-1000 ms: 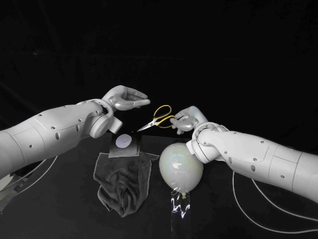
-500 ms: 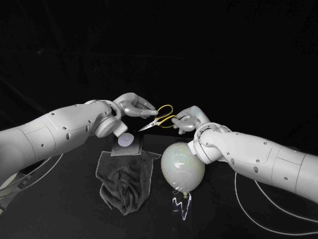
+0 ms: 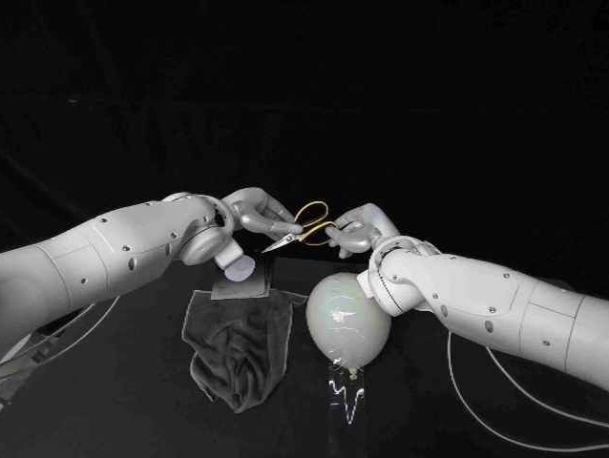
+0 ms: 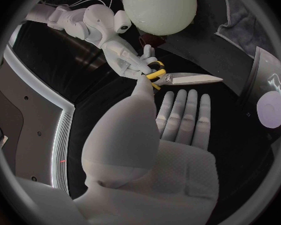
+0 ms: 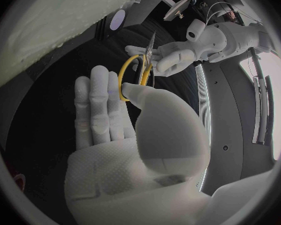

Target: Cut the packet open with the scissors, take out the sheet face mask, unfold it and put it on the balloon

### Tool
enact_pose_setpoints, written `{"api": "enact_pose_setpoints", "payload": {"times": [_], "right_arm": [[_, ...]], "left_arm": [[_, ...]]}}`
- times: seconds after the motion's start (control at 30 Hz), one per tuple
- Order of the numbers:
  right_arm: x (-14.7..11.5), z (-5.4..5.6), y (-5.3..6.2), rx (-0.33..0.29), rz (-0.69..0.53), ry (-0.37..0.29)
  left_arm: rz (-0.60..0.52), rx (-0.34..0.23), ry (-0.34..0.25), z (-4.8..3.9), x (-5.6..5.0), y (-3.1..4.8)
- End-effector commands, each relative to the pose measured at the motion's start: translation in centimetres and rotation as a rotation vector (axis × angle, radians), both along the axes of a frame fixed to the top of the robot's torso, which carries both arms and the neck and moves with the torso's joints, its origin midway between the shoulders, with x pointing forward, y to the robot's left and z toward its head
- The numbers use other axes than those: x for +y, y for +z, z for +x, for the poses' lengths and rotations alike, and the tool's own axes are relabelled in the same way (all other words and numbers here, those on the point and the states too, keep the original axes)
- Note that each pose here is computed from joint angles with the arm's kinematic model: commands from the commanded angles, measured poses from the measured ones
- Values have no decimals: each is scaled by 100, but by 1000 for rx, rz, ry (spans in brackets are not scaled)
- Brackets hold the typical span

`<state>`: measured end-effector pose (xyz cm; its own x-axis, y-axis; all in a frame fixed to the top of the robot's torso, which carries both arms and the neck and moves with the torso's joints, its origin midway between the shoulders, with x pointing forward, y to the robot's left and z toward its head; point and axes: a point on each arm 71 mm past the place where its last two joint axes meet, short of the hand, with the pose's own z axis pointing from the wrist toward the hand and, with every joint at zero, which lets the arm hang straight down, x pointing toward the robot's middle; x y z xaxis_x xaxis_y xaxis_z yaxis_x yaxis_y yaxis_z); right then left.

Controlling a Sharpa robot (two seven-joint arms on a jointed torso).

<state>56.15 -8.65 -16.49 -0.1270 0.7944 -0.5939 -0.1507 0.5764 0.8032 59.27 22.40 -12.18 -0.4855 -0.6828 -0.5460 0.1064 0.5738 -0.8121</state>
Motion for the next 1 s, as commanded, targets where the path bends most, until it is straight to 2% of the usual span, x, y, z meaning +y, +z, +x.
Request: {"api": "enact_pose_setpoints", "payload": {"times": [0.03, 0.27, 0.6, 1.0], "right_arm": [[13, -10, 15, -24, -4, 7], [17, -20, 16, -23, -3, 8], [-10, -16, 15, -22, -4, 2], [12, -26, 12, -17, -5, 17]], "left_arm": [[25, 50, -53, -31, -61, -40], [35, 70, -78, -49, -80, -63], [34, 70, -74, -44, -50, -66], [27, 79, -91, -49, -76, -69]]}}
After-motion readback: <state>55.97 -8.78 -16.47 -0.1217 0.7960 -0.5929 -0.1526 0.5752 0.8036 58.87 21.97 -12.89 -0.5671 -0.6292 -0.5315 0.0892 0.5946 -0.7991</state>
